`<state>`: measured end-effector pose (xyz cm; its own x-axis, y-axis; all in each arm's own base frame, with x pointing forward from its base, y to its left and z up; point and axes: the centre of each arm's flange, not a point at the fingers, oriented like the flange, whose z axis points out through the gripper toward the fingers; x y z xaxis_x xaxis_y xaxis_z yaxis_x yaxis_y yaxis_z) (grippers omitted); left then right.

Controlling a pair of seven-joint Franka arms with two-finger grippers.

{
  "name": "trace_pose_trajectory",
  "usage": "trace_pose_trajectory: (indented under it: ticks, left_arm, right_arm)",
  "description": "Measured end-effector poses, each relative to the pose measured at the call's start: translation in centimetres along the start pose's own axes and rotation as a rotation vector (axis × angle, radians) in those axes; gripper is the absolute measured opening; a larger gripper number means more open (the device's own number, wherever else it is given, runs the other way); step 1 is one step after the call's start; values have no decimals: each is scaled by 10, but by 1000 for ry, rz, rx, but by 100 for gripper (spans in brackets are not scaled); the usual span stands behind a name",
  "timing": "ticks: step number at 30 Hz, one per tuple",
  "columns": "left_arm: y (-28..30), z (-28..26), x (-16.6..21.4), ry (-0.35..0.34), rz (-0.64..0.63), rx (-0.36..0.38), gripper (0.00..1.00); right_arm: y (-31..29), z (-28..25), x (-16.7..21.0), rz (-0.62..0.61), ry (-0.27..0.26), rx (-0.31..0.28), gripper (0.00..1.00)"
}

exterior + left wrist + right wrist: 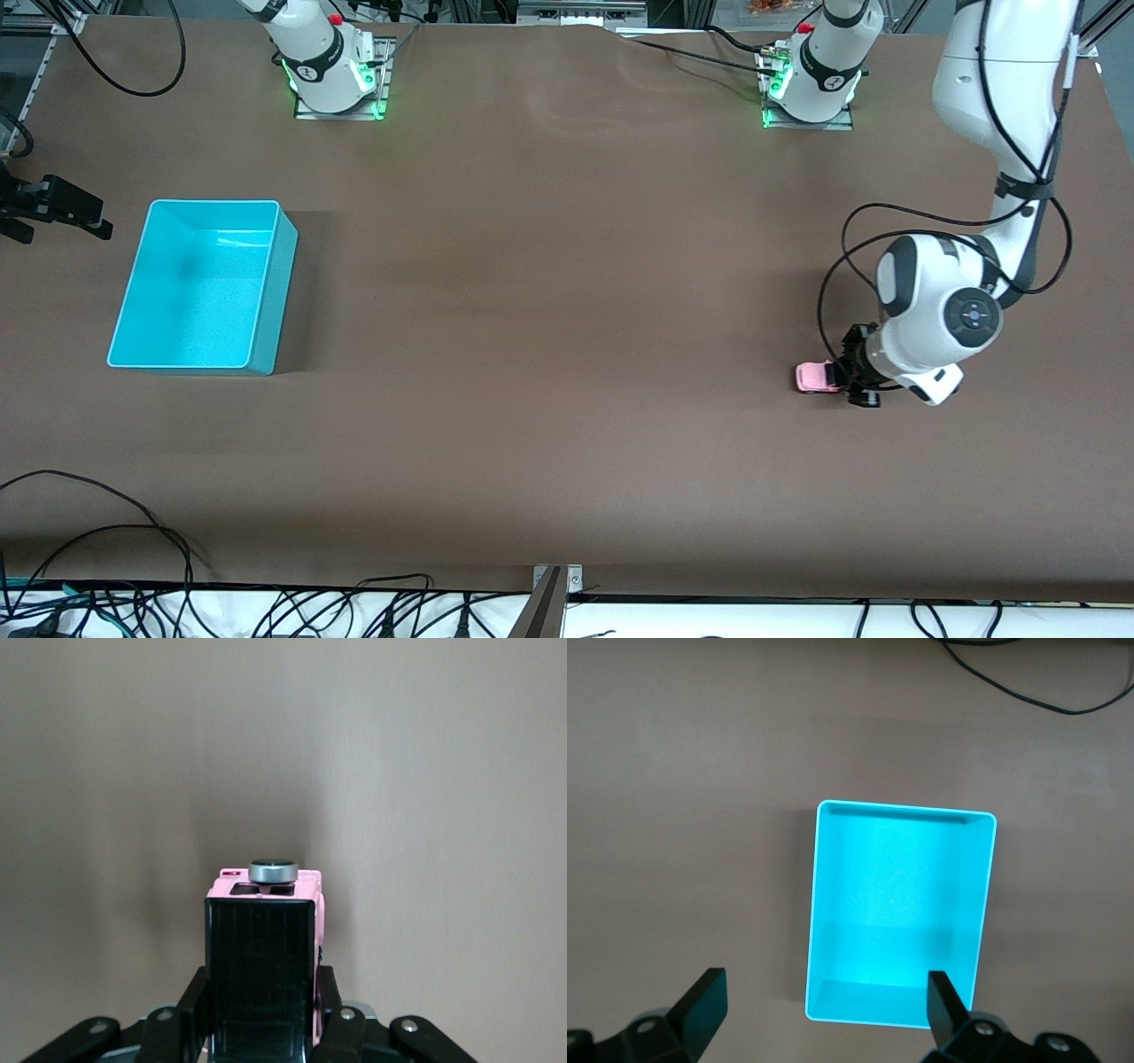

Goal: Wind and store pink jeep toy

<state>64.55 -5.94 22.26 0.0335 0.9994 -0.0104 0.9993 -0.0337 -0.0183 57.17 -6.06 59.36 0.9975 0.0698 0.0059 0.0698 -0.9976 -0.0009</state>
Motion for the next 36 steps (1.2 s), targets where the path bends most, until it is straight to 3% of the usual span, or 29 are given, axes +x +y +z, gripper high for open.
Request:
trace_pose_trajectory:
  ticks: [7, 14, 23, 36]
  left_arm:
    - [-12, 16, -50, 17, 10, 31, 50]
    - [-15, 24, -59, 44, 24, 36, 50]
    - [-12, 25, -34, 71, 12, 37, 50]
    - [-8, 24, 52, 85, -2, 29, 50]
  right_arm:
    - [-2, 0, 0, -3, 0, 0, 100]
    - [-2, 0, 0, -3, 0, 0, 100]
    - [-2, 0, 0, -3, 0, 0, 100]
    - [-2, 0, 0, -3, 0, 0, 100]
